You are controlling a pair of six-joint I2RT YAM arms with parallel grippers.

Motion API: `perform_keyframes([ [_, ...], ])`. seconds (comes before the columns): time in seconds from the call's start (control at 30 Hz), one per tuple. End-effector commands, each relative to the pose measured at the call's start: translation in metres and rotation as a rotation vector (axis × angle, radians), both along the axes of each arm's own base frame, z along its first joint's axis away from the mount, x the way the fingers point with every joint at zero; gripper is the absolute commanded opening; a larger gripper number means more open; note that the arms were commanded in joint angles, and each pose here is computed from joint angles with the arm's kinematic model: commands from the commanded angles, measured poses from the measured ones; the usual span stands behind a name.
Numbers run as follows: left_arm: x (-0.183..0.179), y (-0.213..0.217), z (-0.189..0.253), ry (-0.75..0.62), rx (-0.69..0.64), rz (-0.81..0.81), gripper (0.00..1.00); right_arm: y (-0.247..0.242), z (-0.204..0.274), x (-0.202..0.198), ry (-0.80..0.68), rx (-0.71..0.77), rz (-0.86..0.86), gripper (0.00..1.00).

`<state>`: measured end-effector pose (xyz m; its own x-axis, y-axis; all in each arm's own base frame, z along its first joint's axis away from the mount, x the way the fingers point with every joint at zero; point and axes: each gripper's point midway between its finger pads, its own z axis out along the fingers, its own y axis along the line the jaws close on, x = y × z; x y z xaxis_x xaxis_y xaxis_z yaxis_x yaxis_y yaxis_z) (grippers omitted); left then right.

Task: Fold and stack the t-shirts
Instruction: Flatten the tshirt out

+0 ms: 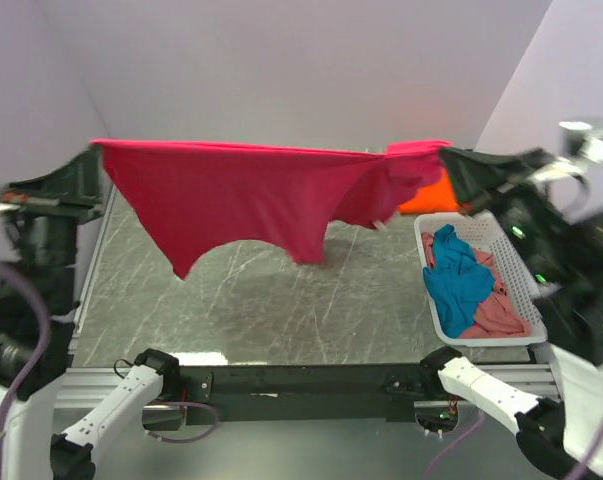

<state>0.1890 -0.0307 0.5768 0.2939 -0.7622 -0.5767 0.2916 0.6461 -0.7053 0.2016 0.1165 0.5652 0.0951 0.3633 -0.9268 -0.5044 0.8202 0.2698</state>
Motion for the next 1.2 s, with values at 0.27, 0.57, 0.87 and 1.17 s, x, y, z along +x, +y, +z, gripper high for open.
perform_keyframes([
  [0.27, -0.036, -0.001, 0.063, -0.194, 0.13, -0.007, 0.01, -0.023, 0.056, -0.033, -0.169, -0.043, -0.042, 0.0],
  [0.57, 0.144, 0.021, -0.085, 0.375, 0.145, 0.379, 0.01, 0.006, -0.052, 0.139, 0.126, -0.168, -0.264, 0.0],
  [0.87, 0.314, 0.066, -0.342, 1.023, 0.281, 0.468, 0.65, 0.084, -0.243, 0.312, 0.419, -0.396, -0.061, 0.42],
  [1.17, 0.351, 0.059, -0.382, 1.154, 0.281, 0.417, 0.99, 0.121, -0.35, 0.331, 0.733, -0.496, -0.079, 0.8],
])
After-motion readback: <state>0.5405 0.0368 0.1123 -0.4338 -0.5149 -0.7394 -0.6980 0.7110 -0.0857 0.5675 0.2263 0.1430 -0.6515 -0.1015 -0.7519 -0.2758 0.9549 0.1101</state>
